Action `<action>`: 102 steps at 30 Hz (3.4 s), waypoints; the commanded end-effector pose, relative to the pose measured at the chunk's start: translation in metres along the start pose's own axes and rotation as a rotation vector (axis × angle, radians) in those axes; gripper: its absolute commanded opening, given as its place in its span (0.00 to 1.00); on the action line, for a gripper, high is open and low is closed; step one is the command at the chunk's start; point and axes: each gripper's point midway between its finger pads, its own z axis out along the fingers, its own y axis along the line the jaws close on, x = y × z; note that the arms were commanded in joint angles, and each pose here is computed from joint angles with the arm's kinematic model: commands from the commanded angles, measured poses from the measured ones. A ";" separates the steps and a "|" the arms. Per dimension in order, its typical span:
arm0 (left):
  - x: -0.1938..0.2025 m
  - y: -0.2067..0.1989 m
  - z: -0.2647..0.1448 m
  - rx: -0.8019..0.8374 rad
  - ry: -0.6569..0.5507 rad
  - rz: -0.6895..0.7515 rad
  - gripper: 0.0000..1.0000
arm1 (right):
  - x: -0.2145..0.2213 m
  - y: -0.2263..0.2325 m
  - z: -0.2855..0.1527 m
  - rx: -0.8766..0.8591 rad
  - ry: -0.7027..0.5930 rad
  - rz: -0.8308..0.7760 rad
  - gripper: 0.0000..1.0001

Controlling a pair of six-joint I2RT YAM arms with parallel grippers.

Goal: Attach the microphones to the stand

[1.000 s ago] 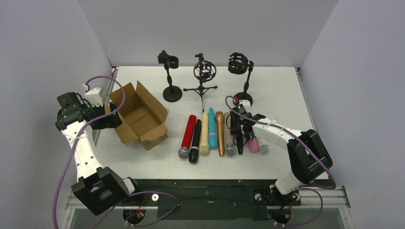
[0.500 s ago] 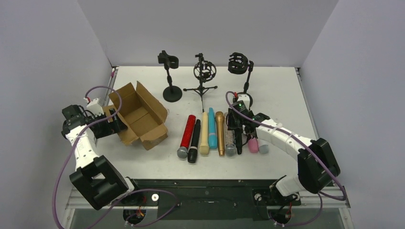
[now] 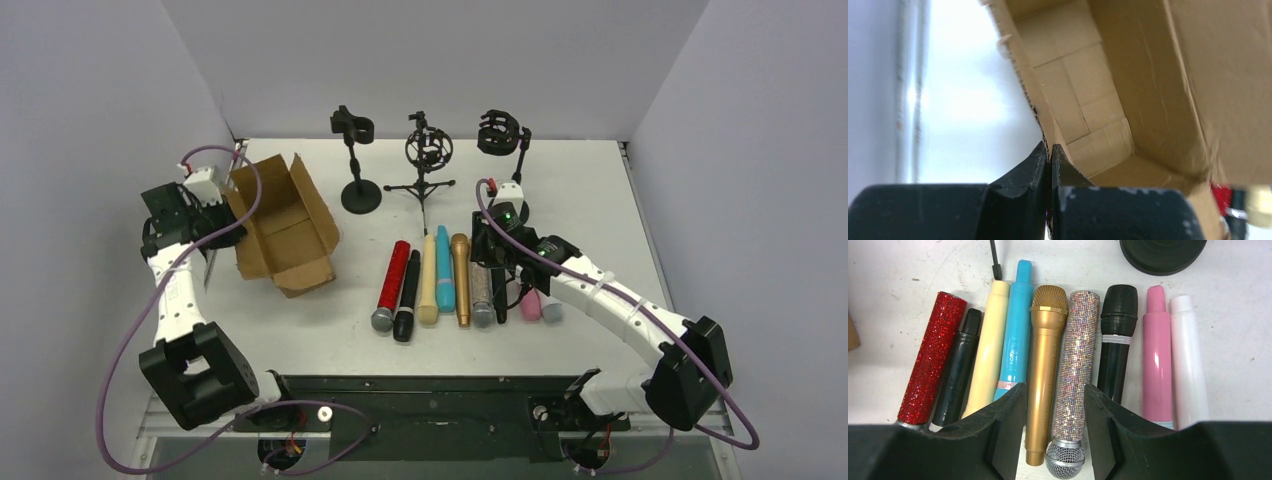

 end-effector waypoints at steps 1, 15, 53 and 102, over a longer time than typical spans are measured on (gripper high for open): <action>-0.083 0.030 0.003 -0.190 -0.145 0.186 0.00 | -0.027 0.006 -0.020 -0.018 -0.086 0.016 0.42; -0.163 0.053 0.098 -0.257 -0.044 0.308 0.00 | -0.036 0.028 -0.038 -0.108 -0.140 -0.003 0.40; -0.173 -0.215 0.025 0.623 -0.139 0.709 0.96 | -0.156 0.158 -0.118 -0.522 -0.338 -0.241 0.64; -0.150 -0.272 0.132 0.661 -0.206 1.608 0.59 | -0.103 0.092 -0.114 -0.424 -0.285 -0.202 0.58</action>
